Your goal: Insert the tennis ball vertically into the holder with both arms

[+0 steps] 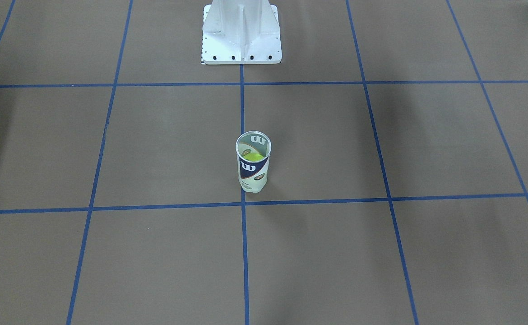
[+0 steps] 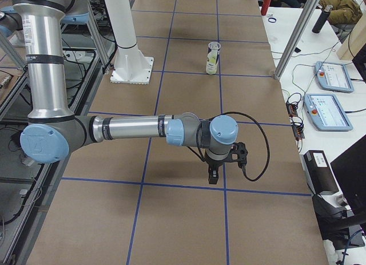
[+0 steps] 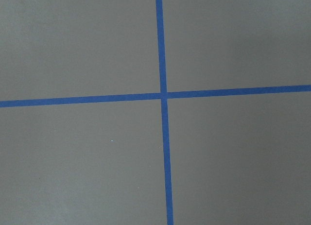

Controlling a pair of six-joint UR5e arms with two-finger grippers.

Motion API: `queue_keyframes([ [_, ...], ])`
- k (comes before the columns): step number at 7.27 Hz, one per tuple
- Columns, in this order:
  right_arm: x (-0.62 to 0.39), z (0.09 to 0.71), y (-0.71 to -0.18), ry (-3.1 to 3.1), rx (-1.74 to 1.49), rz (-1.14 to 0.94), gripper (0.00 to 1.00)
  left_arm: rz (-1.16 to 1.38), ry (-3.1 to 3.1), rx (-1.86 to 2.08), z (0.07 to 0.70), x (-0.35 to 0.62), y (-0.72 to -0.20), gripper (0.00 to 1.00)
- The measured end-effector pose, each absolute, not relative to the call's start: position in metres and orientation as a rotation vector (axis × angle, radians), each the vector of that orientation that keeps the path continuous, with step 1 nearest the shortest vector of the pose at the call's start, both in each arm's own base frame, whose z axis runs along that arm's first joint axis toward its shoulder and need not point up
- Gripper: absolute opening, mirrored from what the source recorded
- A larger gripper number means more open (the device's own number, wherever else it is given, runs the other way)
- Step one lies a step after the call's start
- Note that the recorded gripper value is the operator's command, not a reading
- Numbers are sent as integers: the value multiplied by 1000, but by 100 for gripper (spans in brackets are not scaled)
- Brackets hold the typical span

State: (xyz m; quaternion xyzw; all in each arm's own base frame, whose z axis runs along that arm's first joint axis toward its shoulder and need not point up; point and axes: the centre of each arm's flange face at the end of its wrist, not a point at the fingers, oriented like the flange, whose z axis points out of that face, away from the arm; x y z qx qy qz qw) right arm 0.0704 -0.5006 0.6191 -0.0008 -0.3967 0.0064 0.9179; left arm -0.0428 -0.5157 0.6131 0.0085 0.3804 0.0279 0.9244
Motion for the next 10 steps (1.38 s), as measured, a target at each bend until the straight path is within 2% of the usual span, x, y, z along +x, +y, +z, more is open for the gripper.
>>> queue_keyframes([
  [10,72,610,-486,-819,14,14,99,55,782,16,614,-43,-515,99],
])
